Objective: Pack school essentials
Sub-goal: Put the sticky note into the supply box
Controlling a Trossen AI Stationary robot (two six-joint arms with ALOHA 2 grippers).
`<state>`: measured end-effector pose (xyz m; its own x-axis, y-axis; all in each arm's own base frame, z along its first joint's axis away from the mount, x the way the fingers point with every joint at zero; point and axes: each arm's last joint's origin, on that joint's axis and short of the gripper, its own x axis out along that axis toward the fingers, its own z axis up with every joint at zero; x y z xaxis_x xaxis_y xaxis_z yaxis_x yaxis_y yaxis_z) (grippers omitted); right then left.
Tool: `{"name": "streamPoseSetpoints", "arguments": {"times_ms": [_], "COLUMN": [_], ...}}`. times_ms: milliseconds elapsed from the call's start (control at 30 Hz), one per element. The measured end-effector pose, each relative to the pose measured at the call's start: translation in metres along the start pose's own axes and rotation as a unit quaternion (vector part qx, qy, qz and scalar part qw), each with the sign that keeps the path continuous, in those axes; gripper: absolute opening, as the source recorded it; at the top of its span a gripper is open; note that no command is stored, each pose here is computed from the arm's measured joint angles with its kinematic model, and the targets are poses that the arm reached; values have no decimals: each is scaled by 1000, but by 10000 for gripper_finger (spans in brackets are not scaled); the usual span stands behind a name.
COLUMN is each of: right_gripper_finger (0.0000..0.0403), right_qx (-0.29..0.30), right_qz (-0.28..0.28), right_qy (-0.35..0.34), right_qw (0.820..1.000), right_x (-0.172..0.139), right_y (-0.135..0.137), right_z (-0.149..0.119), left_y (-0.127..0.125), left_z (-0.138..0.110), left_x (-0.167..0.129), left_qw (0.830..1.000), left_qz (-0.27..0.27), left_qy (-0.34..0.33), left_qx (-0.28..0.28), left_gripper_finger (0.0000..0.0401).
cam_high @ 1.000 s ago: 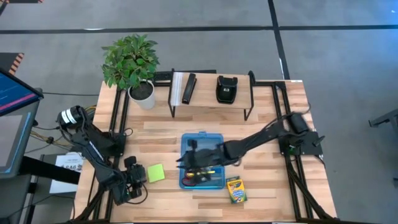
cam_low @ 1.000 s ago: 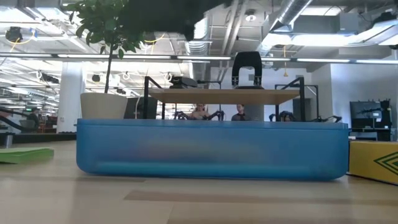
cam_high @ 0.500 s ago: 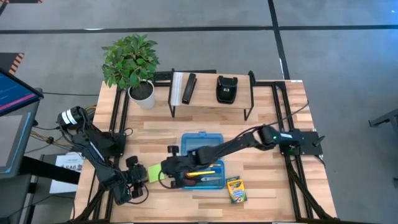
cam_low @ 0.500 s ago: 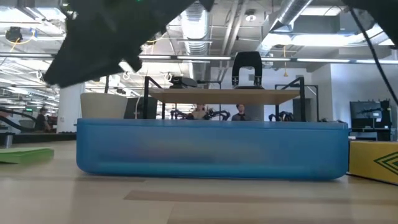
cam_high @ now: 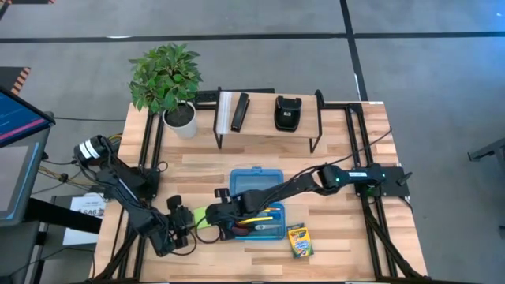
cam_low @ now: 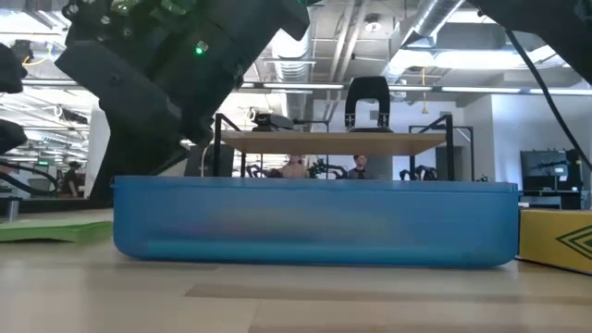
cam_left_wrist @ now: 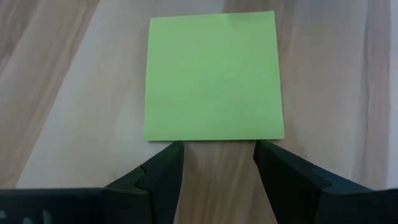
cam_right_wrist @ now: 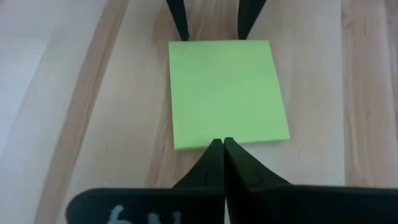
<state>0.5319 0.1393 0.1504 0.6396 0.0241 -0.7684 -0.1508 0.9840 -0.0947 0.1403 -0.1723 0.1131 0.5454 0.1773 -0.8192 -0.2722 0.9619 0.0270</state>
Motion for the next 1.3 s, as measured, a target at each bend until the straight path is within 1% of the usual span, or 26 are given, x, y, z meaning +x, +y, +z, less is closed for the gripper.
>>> {"name": "streamPoseSetpoints", "arguments": {"times_ms": [100,267,400,533,600,667,733,833,900,1100,1300], "right_gripper_finger": [21,6,9,15,13,7,4,9,11,4,7], "right_qx": [3,8,12,28,37,45,38,29,22,9,-2], "right_qz": [-1,-3,-10,-16,-20,-33,-63,-114,-123,-125,-116], "right_qy": [-1,0,1,5,21,59,72,37,22,20,17], "right_qw": [1000,1000,1000,999,999,997,995,992,992,992,993], "right_x": [0,1,1,2,-1,-12,-35,-77,-92,-106,-112], "right_y": [-2,-6,-10,-18,-22,-24,-22,-13,-8,1,18], "right_z": [0,0,0,0,-2,-3,3,21,27,29,29], "left_y": [1,1,-3,-15,-20,-24,-27,-26,-24,-24,-22], "left_z": [2,3,8,18,22,25,26,26,26,25,23], "left_x": [1,1,-6,-15,-16,-16,-11,-3,5,18,21], "left_qw": [1000,1000,1000,1000,1000,999,999,999,999,999,998], "left_qz": [5,10,20,7,-10,-26,-29,-13,2,25,31], "left_qy": [-6,-7,3,-7,-19,-35,-37,-31,-16,-5,14], "left_qx": [0,10,19,15,16,16,20,27,31,42,50], "left_gripper_finger": [193,193,193,193,193,193,193,199,209,242,247]}}
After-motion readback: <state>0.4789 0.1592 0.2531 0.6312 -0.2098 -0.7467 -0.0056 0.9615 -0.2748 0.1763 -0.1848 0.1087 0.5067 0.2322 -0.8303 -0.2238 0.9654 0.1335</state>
